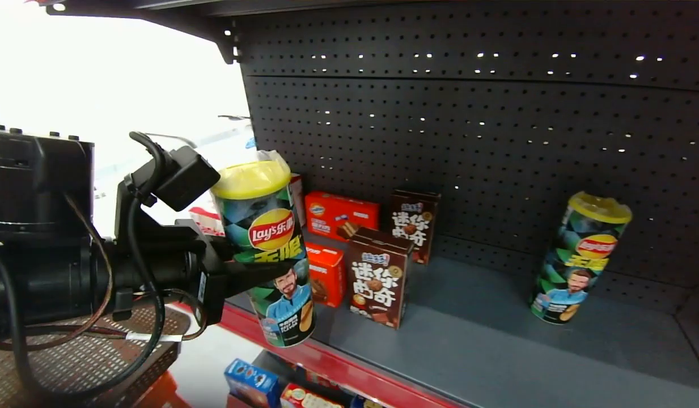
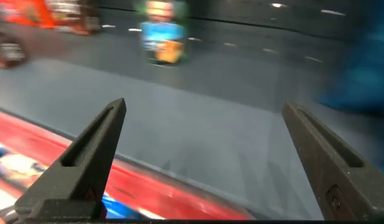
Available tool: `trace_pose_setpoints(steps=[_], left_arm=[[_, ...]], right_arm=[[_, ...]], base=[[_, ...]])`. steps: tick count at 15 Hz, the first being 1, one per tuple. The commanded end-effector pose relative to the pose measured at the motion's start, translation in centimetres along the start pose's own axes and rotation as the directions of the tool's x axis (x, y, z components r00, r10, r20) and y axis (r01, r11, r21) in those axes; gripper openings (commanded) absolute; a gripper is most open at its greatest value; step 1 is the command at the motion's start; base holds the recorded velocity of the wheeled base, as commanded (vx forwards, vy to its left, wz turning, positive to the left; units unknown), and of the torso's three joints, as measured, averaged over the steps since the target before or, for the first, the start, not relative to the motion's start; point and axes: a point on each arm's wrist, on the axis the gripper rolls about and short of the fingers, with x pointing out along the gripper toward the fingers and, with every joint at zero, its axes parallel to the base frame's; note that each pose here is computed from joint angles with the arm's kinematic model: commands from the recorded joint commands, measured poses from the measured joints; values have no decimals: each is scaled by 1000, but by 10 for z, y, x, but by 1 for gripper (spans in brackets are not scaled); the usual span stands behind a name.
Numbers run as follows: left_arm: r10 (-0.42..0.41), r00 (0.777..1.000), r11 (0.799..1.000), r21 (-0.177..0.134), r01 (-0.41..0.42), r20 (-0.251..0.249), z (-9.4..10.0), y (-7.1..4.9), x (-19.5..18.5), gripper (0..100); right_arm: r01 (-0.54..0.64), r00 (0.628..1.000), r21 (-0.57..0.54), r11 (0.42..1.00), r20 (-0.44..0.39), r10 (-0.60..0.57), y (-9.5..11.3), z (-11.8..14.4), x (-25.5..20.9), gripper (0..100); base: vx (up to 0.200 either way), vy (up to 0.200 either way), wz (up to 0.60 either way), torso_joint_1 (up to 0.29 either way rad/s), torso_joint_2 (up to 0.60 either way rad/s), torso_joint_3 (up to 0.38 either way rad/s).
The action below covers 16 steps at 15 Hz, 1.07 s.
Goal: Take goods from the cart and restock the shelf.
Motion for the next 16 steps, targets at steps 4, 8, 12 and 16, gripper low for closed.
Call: trace_pose_setpoints(steps=[4, 8, 12, 16], left_arm=[[-92, 994, 996, 26, 90, 53, 10, -26, -24, 0], [-127, 991, 992, 19, 126, 41, 10, -36, -31, 0], [-119, 992, 993, 18, 119, 45, 11, -35, -31, 0], [-114, 993, 993, 11, 113, 43, 10, -34, -31, 0]], right_arm=[[-1, 1000, -1, 1000, -1, 1, 0, 0, 0, 100], [-1, 1000, -1, 1000, -1, 1, 0, 0, 0, 100], [-1, 1000, -1, 1000, -1, 1, 0, 0, 0, 100], [-1, 1000, -1, 1000, -1, 1, 0, 0, 0, 100]], base=[[0, 0, -600, -4, 2, 2], [0, 0, -600, 4, 0, 0], [0, 0, 0, 0, 0, 0], [0, 0, 0, 0, 0, 0]])
